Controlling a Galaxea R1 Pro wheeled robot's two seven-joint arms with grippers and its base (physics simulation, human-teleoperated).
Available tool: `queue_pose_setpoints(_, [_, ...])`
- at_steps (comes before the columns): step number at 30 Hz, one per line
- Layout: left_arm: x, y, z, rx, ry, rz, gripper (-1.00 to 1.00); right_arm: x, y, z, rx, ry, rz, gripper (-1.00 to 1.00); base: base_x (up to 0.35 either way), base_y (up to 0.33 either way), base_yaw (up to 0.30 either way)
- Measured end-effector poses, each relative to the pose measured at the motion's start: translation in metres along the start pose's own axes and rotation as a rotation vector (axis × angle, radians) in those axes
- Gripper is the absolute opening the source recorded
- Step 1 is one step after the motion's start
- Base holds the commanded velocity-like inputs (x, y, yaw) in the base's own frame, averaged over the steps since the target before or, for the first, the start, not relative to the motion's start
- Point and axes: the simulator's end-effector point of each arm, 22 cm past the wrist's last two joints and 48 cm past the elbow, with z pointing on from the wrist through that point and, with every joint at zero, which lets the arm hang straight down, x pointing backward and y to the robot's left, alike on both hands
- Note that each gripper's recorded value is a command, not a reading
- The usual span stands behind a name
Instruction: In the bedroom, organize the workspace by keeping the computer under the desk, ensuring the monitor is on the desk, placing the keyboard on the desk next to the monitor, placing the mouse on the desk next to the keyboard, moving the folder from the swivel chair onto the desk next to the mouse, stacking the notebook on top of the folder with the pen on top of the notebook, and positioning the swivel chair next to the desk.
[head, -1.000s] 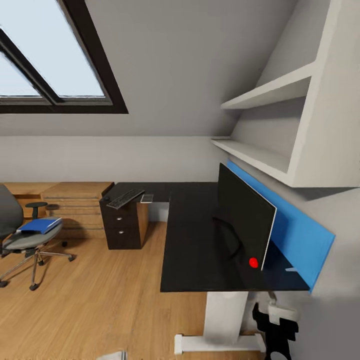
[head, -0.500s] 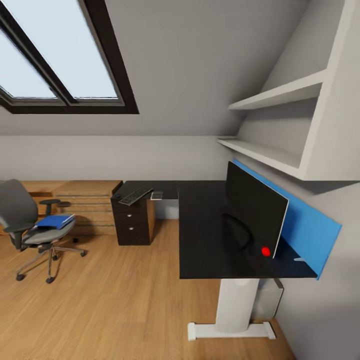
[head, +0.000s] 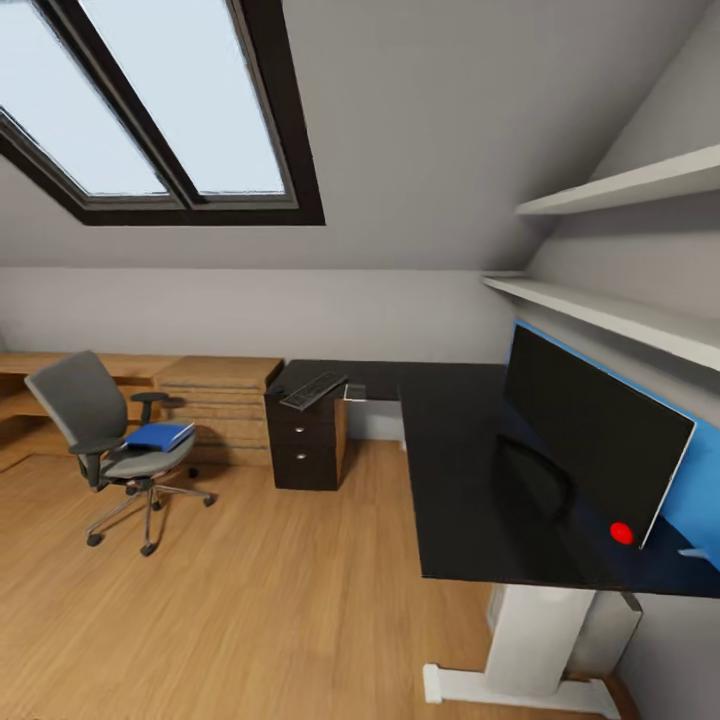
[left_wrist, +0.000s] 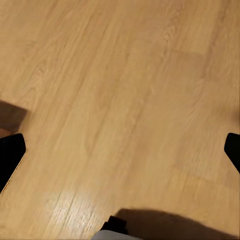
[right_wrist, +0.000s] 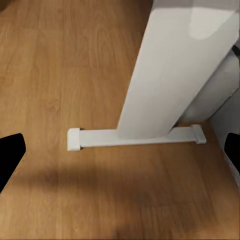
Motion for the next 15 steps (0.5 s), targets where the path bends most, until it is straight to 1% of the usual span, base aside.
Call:
queue_pose_setpoints(4, [0.0049, 0.0016, 0.0003, -0.004, 0.01, 0.006, 1.0, 0.0013, 0.0027, -0.0007, -0.005, 0.003, 0.0, 1.0, 0.292, 0.21, 0.064])
queue_pose_setpoints(15, [0.008, -0.0016, -0.0008, -0.001, 0.016, 0.005, 1.0, 0.0016, 0.0053, -0.0012, -0.011, 0.004, -0.001, 1.0, 0.298, 0.202, 0.005])
